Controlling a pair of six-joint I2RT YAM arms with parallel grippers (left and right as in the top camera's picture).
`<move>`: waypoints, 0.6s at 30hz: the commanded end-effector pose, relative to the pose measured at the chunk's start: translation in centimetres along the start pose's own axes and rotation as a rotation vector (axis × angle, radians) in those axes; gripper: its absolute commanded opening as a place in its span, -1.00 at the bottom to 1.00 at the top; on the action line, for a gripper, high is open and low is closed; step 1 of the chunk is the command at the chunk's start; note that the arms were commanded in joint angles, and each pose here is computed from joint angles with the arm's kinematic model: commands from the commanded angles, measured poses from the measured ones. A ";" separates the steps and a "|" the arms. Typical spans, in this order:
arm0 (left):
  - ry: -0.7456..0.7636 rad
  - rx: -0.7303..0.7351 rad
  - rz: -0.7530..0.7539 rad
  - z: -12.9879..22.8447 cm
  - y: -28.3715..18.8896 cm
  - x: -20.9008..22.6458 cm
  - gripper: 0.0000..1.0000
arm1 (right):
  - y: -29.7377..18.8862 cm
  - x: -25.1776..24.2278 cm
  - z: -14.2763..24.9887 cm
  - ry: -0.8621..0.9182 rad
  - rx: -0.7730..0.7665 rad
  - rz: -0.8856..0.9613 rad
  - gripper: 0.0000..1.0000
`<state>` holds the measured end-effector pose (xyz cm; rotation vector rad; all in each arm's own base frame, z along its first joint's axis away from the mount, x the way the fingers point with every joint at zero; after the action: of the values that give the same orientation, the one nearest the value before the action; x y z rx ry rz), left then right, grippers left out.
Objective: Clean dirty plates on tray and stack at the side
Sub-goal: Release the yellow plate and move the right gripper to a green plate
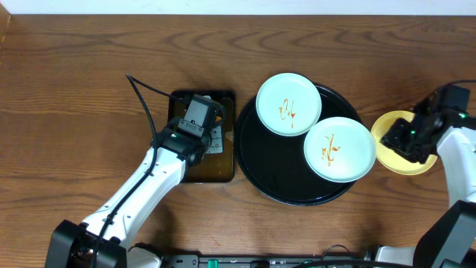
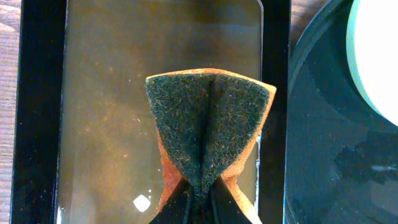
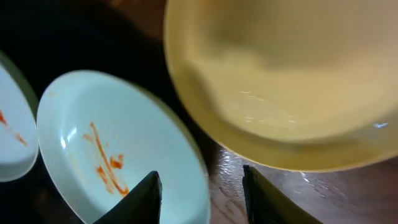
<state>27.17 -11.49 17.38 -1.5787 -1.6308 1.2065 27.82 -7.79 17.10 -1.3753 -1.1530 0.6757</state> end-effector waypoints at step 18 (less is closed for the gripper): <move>0.011 0.000 -0.022 0.2 0.2 0.4 -0.85 | 4.8 0.7 3.9 -0.038 0.074 -0.133 -0.97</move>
<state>27.17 -11.49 17.38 -1.5789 -1.6305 1.2068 25.68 -5.52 12.00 -1.2559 -1.2027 0.6633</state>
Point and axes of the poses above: each gripper's point midway between its finger pads, its own y axis out along the fingers, its own x axis along the line the jaws close on, z = x × y, the point moved 10 cm from there along -y, back along the fingers, and after that the axes turned 8 degrees about -y, right-handed, at the moved point
